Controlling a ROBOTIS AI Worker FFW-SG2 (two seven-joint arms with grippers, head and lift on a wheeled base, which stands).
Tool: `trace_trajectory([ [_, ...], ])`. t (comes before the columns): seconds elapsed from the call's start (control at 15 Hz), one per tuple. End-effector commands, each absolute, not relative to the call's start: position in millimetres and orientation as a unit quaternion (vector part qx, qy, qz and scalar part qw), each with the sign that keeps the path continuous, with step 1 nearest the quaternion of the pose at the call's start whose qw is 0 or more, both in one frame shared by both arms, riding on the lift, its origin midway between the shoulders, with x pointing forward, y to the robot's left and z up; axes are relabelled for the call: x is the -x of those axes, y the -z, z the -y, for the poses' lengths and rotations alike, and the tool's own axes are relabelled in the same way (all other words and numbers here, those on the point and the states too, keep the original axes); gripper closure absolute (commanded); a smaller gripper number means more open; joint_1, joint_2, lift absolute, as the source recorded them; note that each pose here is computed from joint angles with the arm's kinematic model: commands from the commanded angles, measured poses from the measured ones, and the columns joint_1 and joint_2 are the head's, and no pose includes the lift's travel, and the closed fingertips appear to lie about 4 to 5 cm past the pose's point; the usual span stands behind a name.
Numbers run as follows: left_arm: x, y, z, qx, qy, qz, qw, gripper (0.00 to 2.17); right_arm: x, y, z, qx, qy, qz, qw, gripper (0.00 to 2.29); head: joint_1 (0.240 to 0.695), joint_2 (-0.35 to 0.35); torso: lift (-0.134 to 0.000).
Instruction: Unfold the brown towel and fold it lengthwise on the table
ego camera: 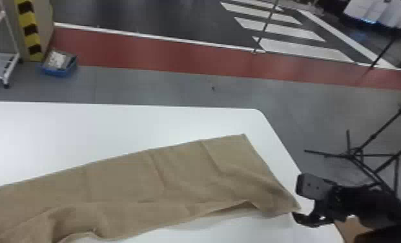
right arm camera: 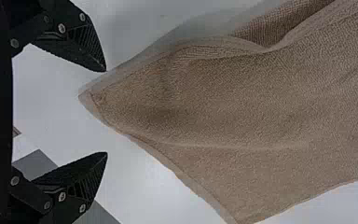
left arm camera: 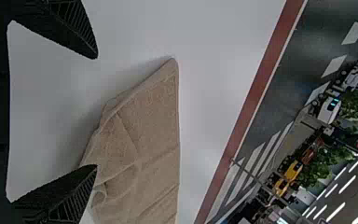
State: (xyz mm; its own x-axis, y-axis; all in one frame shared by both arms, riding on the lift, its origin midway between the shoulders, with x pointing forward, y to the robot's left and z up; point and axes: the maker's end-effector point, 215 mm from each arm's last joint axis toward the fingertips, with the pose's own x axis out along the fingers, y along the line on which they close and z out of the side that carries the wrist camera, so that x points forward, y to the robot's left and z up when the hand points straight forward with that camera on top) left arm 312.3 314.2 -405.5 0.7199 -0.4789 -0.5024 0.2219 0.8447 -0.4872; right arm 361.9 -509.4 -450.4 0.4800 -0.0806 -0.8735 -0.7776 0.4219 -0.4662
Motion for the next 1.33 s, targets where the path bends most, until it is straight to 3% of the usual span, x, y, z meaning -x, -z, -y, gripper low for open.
trace_trajectory([
  [0.0, -314.2, 406.2, -314.4, 0.202, 0.193, -0.318, 0.906, 0.04, -361.0, 458.9, 506.7, 0.475, -0.245, -0.46, 0.709, 0.29, 0.695, -0.333, -0.11],
  [0.2, -317.7, 408.0, -315.1, 0.203, 0.194, -0.315, 0.907, 0.04, -354.1, 462.9, 508.8, 0.469, -0.25, -0.475, 0.701, 0.45, 0.695, -0.322, -0.11],
  [0.33, -318.7, 407.7, -313.9, 0.203, 0.196, -0.314, 0.907, 0.04, -354.0, 461.8, 508.9, 0.462, -0.251, -0.479, 0.704, 0.8, 0.695, -0.324, -0.11],
  [0.47, -319.7, 406.8, -312.5, 0.201, 0.198, -0.312, 0.907, 0.04, -357.4, 459.1, 512.8, 0.447, -0.242, -0.48, 0.715, 1.35, 0.695, -0.325, -0.11],
  [0.53, -319.9, 406.7, -309.8, 0.202, 0.202, -0.312, 0.906, 0.04, -360.8, 459.0, 515.1, 0.446, -0.236, -0.478, 0.719, 1.44, 0.695, -0.328, -0.11],
  [0.8, -321.7, 405.2, -301.9, 0.201, 0.212, -0.309, 0.905, 0.04, -361.2, 466.5, 508.9, 0.418, -0.231, -0.493, 0.728, 1.45, 0.695, -0.342, -0.11],
  [0.93, -323.4, 401.6, -299.5, 0.197, 0.218, -0.304, 0.906, 0.04, -360.6, 466.3, 507.5, 0.407, -0.229, -0.499, 0.73, 1.68, 0.695, -0.339, -0.11],
  [1.0, -324.9, 398.9, -300.4, 0.193, 0.219, -0.299, 0.908, 0.04, -361.7, 464.4, 506.8, 0.406, -0.227, -0.497, 0.732, 1.68, 0.695, -0.34, -0.11],
  [1.27, -325.2, 395.0, -297.8, 0.189, 0.23, -0.292, 0.909, 0.04, -364.7, 413.6, 498.1, 0.363, -0.236, -0.435, 0.789, 1.68, 0.695, -0.329, -0.11],
])
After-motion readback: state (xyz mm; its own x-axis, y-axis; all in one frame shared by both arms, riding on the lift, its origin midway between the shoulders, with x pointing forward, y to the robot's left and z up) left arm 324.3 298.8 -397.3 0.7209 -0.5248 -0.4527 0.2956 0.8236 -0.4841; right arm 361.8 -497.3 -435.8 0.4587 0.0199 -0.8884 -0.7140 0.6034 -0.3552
